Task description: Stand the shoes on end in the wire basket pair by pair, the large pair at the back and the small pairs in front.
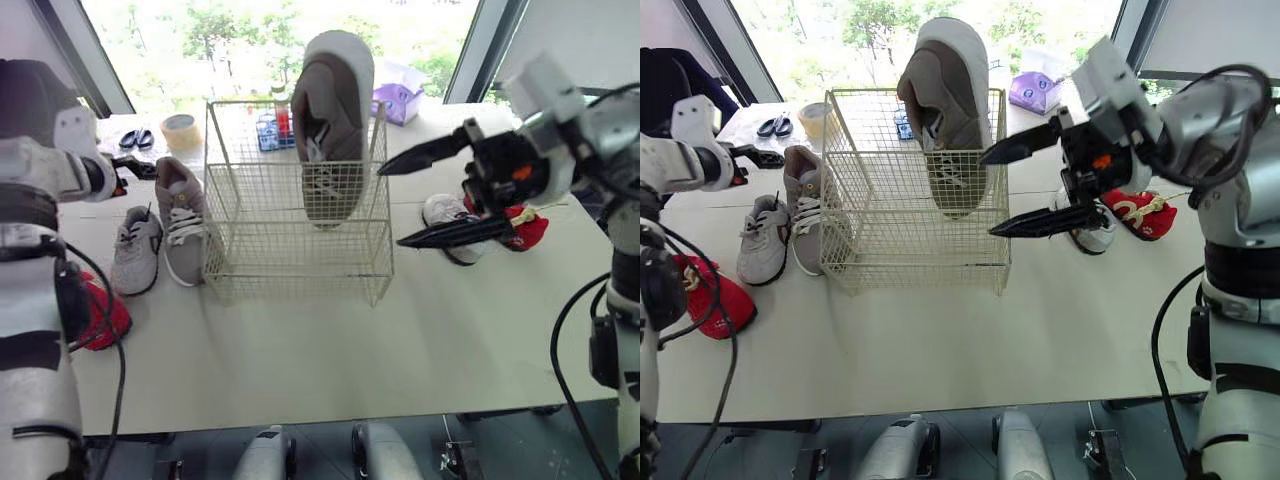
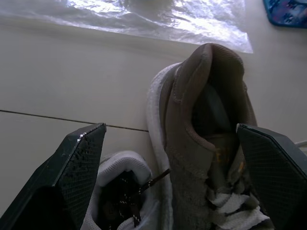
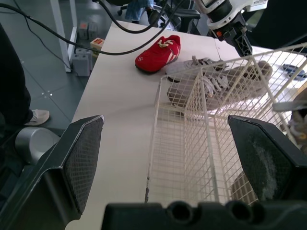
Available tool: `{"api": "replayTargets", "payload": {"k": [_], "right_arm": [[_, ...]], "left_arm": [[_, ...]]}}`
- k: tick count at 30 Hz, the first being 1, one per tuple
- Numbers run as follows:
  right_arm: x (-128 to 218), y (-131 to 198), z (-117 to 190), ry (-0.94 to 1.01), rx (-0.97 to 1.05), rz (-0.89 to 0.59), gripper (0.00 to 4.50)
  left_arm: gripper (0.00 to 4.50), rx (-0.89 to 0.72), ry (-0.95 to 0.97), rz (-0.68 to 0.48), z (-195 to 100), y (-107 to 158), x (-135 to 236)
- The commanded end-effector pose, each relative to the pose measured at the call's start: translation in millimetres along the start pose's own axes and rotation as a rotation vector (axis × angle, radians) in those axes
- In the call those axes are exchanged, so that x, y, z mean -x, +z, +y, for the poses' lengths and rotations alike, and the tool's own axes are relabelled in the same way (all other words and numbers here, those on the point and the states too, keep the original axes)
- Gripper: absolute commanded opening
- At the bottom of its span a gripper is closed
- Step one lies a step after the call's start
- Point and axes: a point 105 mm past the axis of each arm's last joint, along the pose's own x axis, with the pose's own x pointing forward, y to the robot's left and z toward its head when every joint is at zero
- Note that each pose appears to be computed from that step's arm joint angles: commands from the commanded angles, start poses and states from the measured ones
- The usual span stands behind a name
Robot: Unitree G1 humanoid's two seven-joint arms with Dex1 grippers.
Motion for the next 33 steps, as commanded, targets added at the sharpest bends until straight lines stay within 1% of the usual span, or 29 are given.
{"api": "replayTargets", "payload": {"k": [1, 6, 10, 13, 15, 17, 18, 20, 21, 24, 29, 31, 33], "right_arm": [[5.9, 13.4, 5.7, -0.053, 0.049, -0.022, 4.46], [5.5, 12.3, 8.2, -0.104, 0.025, -0.051, 4.46], [3.2, 13.0, 9.6, -0.129, 0.019, -0.075, 4.46], [2.3, 12.9, 9.4, -0.148, 0.017, -0.083, 4.5], [1.8, 12.9, 9.3, -0.158, 0.017, -0.084, 4.5], [1.9, 13.9, 9.6, -0.171, 0.017, -0.088, 4.5], [2.2, 14.6, 9.8, -0.178, 0.017, -0.091, 4.5], [2.6, 15.5, 9.6, -0.192, 0.016, -0.095, 4.5], [2.8, 15.7, 9.4, -0.198, 0.015, -0.096, 4.5], [3.1, 15.4, 8.3, -0.213, 0.009, -0.1, 4.5], [3.0, 12.9, 5.5, -0.238, 0.006, -0.101, 4.5], [2.5, 12.6, 3.7, -0.246, 0.003, -0.108, 4.5], [2.4, 12.5, 2.9, -0.251, 0.002, -0.112, 4.5]], "left_arm": [[4.5, -0.049, 0.03, -0.072, -3.3, 18.4, 1.8], [4.5, -0.053, 0.033, -0.069, -20.2, 10.4, -12.2], [4.5, -0.009, 0.058, -0.034, -26.2, -8.6, -25.4], [3.73, 0.004, 0.081, -0.017, -27.6, -19.3, -32.0], [2.82, 0.019, 0.079, 0.003, -30.0, -27.2, -35.8], [1.82, 0.025, 0.082, 0.025, -32.1, -36.5, -40.0], [1.4, 0.012, 0.09, 0.034, -31.3, -40.9, -41.9], [0.38, 0.025, 0.105, 0.051, -27.6, -48.6, -43.9], [0.03, 0.03, 0.109, 0.055, -26.2, -50.5, -44.3], [0.03, 0.072, 0.102, 0.04, -25.1, -46.7, -42.6], [0.03, 0.199, 0.04, -0.104, -30.2, 0.3, -25.4], [0.03, 0.249, -0.007, -0.182, -34.8, 30.7, -9.6], [0.03, 0.261, -0.029, -0.212, -36.9, 46.4, 1.0]]}}
